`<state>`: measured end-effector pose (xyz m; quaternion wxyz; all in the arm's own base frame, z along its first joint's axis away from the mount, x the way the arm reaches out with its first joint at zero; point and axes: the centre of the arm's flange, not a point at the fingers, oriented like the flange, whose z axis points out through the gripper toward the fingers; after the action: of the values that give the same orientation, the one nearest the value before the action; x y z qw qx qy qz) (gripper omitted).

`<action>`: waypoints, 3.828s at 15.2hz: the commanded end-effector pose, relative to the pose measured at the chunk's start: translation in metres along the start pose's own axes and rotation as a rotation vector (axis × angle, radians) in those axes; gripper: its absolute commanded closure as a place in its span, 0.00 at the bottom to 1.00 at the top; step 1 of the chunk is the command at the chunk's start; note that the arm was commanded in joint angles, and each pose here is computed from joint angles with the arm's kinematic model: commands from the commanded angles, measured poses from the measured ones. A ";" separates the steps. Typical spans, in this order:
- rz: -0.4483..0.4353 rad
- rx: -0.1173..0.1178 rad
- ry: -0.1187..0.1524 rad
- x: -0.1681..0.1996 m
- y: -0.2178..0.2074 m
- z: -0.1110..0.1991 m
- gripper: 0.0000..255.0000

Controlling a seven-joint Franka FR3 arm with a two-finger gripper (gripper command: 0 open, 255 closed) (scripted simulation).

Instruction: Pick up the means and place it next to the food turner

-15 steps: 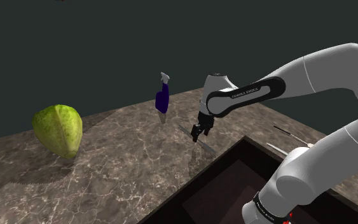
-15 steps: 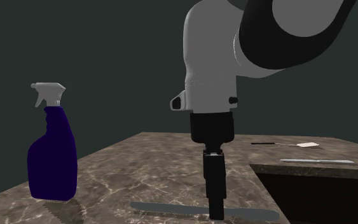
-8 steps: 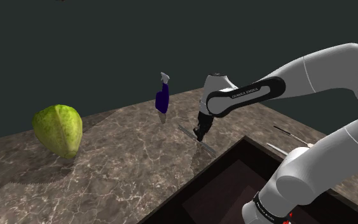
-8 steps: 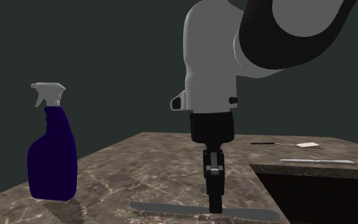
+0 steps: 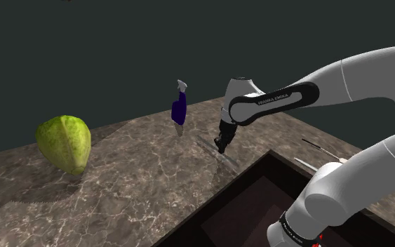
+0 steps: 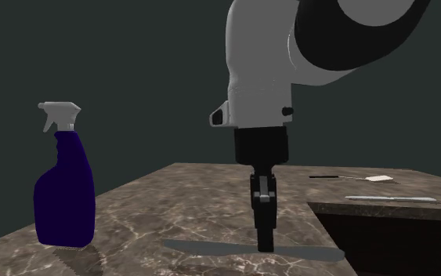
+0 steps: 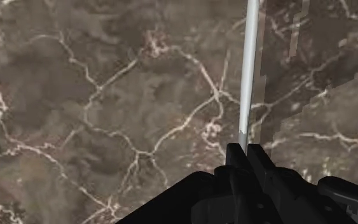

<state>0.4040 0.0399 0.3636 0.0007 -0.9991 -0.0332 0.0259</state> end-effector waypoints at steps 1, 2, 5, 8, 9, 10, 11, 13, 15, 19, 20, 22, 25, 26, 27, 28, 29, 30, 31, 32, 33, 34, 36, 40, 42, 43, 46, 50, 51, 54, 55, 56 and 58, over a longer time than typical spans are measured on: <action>0.000 0.000 0.000 -0.001 0.000 -0.011 1.00; 0.000 0.000 0.000 -0.001 0.000 -0.016 1.00; 0.000 0.000 0.000 -0.002 0.000 -0.032 1.00; 0.000 0.000 0.000 -0.002 0.000 -0.048 1.00; 0.000 0.000 0.000 -0.003 0.000 -0.053 1.00; 0.000 0.000 0.000 -0.003 0.000 -0.058 1.00; 0.000 0.000 0.000 -0.003 0.000 -0.064 1.00; 0.000 0.000 0.000 -0.004 0.000 -0.074 1.00; 0.000 0.000 0.000 -0.004 0.000 -0.084 1.00; 0.000 0.000 0.000 -0.035 0.042 -0.082 1.00; 0.000 0.000 0.000 -0.043 0.053 -0.082 1.00; 0.000 0.000 0.000 -0.058 0.075 -0.081 1.00; 0.000 0.000 0.000 -0.081 0.107 -0.080 1.00; 0.000 0.000 0.000 -0.089 0.118 -0.079 1.00; 0.000 0.000 0.000 -0.096 0.128 -0.079 1.00; 0.000 0.000 0.000 -0.104 0.139 -0.078 1.00; 0.000 0.000 0.000 -0.112 0.150 -0.078 1.00; 0.000 0.000 0.000 -0.119 0.160 -0.077 1.00; 0.000 0.000 0.000 -0.127 0.171 -0.077 1.00; 0.000 0.000 0.000 -0.135 0.182 -0.076 1.00; 0.000 0.000 0.000 -0.143 0.193 -0.076 1.00; 0.000 0.000 0.000 -0.150 0.203 -0.075 1.00; 0.000 0.000 0.000 -0.166 0.225 -0.075 1.00; 0.000 0.000 0.000 -0.196 0.268 -0.073 1.00; 0.000 0.000 0.000 -0.212 0.289 -0.072 1.00; 0.000 0.000 0.000 -0.219 0.300 -0.071 1.00; 0.000 0.000 0.000 -0.242 0.332 -0.070 1.00; 0.000 0.000 0.000 -0.273 0.375 -0.068 1.00; 0.000 0.000 0.000 -0.281 0.386 -0.068 1.00; 0.000 0.000 0.000 -0.304 0.418 -0.066 1.00; 0.000 0.000 0.000 -0.311 0.429 -0.066 1.00; 0.000 0.000 0.000 -0.319 0.439 -0.065 1.00; 0.000 0.000 0.000 -0.334 0.461 -0.064 1.00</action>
<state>0.1121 -0.4325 0.4429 0.0010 -0.9991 -0.0326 0.0257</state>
